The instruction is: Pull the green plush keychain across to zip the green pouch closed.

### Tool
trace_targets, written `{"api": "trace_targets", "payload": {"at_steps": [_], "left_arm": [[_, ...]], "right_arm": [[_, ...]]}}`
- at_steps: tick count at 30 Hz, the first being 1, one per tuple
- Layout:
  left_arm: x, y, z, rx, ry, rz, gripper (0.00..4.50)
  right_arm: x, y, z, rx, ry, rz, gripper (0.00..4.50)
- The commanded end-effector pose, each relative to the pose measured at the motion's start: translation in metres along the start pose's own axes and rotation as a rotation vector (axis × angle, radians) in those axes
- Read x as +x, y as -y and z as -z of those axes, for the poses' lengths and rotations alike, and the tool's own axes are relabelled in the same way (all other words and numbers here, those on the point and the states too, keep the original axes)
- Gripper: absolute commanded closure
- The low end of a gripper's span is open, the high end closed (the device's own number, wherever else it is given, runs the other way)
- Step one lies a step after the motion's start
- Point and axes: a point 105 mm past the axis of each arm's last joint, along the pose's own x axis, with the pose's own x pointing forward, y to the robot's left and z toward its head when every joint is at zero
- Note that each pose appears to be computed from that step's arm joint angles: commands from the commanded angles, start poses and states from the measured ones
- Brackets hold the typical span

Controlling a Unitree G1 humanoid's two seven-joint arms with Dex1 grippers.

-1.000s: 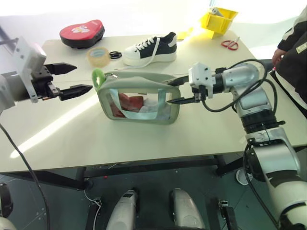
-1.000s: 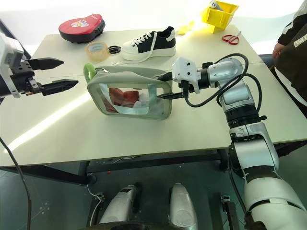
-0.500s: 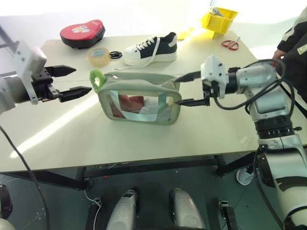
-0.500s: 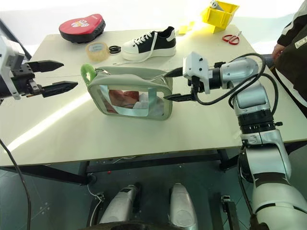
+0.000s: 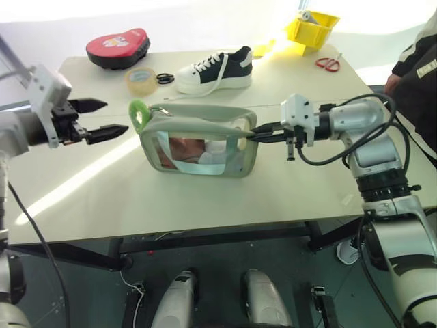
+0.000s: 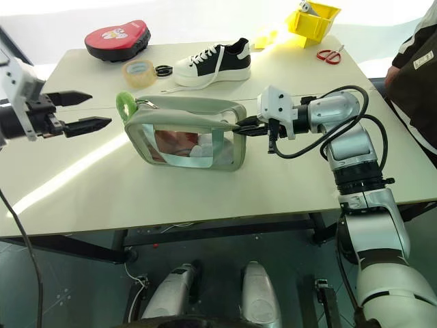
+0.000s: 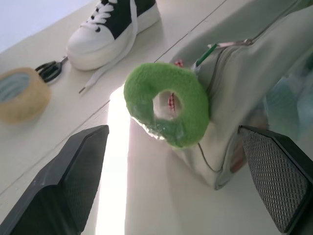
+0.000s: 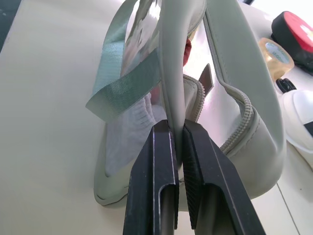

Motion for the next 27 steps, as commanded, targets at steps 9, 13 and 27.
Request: {"api": "trace_targets", "payload": {"at_steps": [9,13,27], "left_arm": [[0.035,-0.023,-0.015,-0.006,0.121,-0.088,0.0],[0.036,-0.035,-0.008,-0.005,0.108,-0.139,0.0],[0.05,-0.024,-0.002,-0.052,0.117,-0.025,0.0]], "right_arm": [[0.002,0.01,-0.012,-0.061,0.025,0.009,4.43],[0.001,0.01,-0.014,-0.064,0.025,0.007,4.43],[-0.001,0.01,-0.014,-0.067,0.017,0.011,4.43]]}}
